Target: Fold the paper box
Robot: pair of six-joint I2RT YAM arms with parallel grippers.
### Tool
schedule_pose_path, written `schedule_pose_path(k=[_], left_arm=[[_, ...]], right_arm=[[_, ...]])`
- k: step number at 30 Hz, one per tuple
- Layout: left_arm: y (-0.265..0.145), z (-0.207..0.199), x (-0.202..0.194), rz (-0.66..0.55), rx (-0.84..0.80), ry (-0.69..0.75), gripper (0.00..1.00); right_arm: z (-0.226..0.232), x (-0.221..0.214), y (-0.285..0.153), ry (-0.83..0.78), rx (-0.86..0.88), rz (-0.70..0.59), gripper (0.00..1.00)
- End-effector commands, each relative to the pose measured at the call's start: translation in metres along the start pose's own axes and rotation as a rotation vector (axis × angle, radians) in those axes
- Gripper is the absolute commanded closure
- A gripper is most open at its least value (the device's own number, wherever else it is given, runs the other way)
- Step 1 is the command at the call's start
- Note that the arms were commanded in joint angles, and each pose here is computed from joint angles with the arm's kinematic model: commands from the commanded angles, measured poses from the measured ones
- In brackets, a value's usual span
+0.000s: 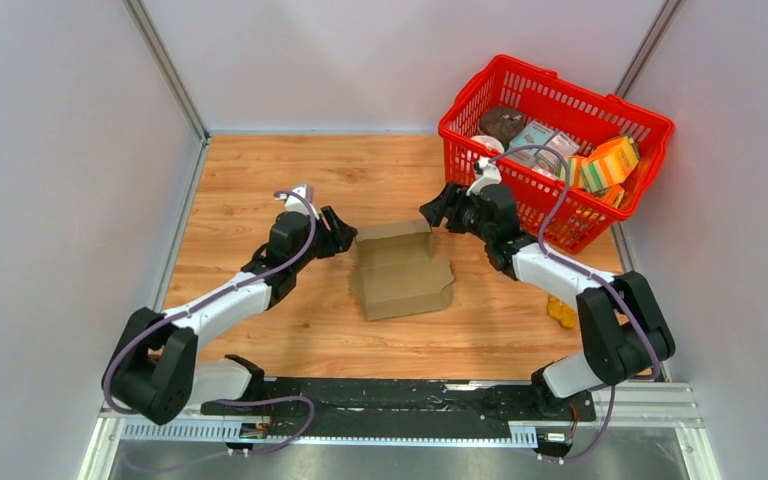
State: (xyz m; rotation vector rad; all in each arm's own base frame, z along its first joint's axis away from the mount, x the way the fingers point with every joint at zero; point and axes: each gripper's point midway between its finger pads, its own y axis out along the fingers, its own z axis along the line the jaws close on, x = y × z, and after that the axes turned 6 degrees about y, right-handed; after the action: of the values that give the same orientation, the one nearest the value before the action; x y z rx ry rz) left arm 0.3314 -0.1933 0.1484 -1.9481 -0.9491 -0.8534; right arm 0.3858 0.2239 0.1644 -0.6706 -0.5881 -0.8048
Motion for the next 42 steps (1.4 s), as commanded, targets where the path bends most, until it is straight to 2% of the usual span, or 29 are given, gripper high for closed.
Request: schedule_pose_path(k=[1,4,9,13,19,25,29,33,37,42], left_arm=[[0.013,-0.027,0.008,-0.043,-0.168,-0.044,0.36],[0.018,-0.03,0.005,-0.052,-0.203,-0.045,0.36],[0.019,-0.018,-0.002,-0.047,-0.154,-0.031,0.37],[0.022,-0.007,-0.009,-0.022,-0.101,-0.015,0.45],[0.03,0.0,-0.017,0.005,-0.083,0.018,0.55],[0.031,0.0,-0.024,0.009,-0.101,0.027,0.54],[0.032,-0.001,-0.027,0.019,-0.113,0.034,0.51],[0.031,0.003,-0.027,0.011,-0.095,0.03,0.57],[0.029,0.007,-0.027,0.005,-0.076,0.024,0.65],[0.031,0.008,-0.029,0.012,-0.072,0.023,0.71]], right_arm=[[0.002,-0.001,0.013,-0.036,0.078,0.004,0.32],[-0.001,-0.009,0.018,-0.014,0.086,0.029,0.37],[-0.013,-0.017,0.016,-0.014,0.044,0.046,0.44],[-0.019,-0.023,0.017,-0.017,0.023,0.067,0.5],[-0.023,-0.026,0.014,-0.004,0.003,0.077,0.53],[-0.03,-0.04,0.015,0.041,-0.028,0.138,0.62],[-0.037,-0.043,0.009,0.07,-0.069,0.127,0.66],[-0.045,-0.046,0.012,0.08,-0.106,0.131,0.69],[-0.05,-0.048,0.015,0.089,-0.126,0.141,0.77],[-0.052,-0.053,0.016,0.094,-0.123,0.148,0.82]])
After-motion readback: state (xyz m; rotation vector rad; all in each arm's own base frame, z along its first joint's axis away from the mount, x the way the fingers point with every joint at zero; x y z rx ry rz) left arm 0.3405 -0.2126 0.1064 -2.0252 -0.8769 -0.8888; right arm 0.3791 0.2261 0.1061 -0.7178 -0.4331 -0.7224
